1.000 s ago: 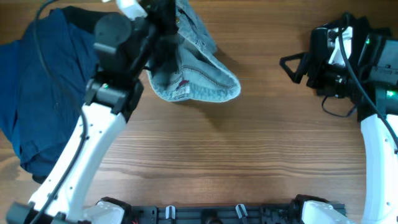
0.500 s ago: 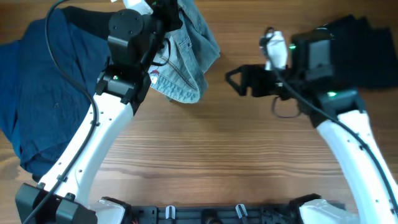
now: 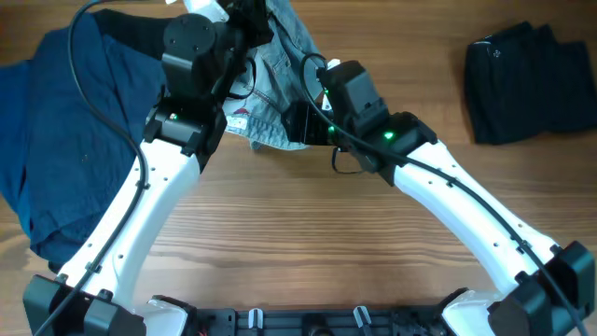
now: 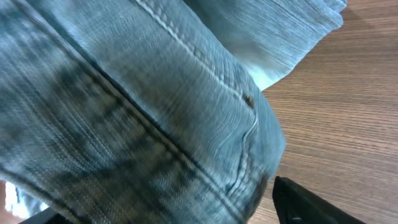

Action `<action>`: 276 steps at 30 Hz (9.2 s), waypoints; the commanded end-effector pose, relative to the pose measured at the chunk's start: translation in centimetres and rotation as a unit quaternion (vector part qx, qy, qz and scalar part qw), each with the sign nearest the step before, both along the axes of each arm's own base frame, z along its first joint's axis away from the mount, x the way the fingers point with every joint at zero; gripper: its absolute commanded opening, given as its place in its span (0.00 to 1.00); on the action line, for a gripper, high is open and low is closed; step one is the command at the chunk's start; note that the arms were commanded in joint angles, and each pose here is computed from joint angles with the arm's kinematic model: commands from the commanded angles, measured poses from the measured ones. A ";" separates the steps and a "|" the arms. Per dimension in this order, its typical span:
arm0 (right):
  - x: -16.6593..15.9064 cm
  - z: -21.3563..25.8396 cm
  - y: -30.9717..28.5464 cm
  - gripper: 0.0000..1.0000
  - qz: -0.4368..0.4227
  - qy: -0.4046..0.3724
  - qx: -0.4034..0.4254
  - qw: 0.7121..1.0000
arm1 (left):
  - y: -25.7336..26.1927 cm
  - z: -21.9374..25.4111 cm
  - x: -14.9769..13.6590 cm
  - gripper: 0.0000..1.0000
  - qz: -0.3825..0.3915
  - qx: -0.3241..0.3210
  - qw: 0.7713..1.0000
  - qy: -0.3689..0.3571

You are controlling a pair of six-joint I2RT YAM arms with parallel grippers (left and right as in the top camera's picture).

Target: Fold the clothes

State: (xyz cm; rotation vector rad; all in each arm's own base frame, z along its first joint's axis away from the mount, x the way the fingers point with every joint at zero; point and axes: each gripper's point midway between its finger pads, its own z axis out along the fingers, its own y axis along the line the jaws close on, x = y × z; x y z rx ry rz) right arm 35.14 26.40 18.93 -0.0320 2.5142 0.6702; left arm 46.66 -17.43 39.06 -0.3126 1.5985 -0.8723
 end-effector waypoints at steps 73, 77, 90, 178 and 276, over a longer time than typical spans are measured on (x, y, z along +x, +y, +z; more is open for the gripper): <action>5.3 -1.8 -16.0 0.04 -0.075 0.026 -0.043 0.996 | -3.2 -39.0 -15.2 0.04 -0.233 0.333 0.777 0.480; 5.5 -1.7 -16.4 0.04 -0.083 0.021 -0.053 0.995 | -3.1 -38.5 -14.9 0.04 -0.229 0.333 0.781 0.475; 3.7 10.0 -18.6 0.04 -0.078 -0.145 -0.069 0.984 | -1.4 -4.2 -10.6 0.04 -0.131 0.199 0.963 0.126; 11.8 -2.3 -19.8 1.00 -0.033 0.106 -0.096 0.989 | -3.9 -30.2 -3.2 0.91 -0.257 0.561 0.733 0.286; 18.9 -5.0 -19.6 0.99 -0.031 -0.087 -0.099 0.991 | 9.0 -32.9 -16.8 0.85 -0.055 0.274 0.764 0.581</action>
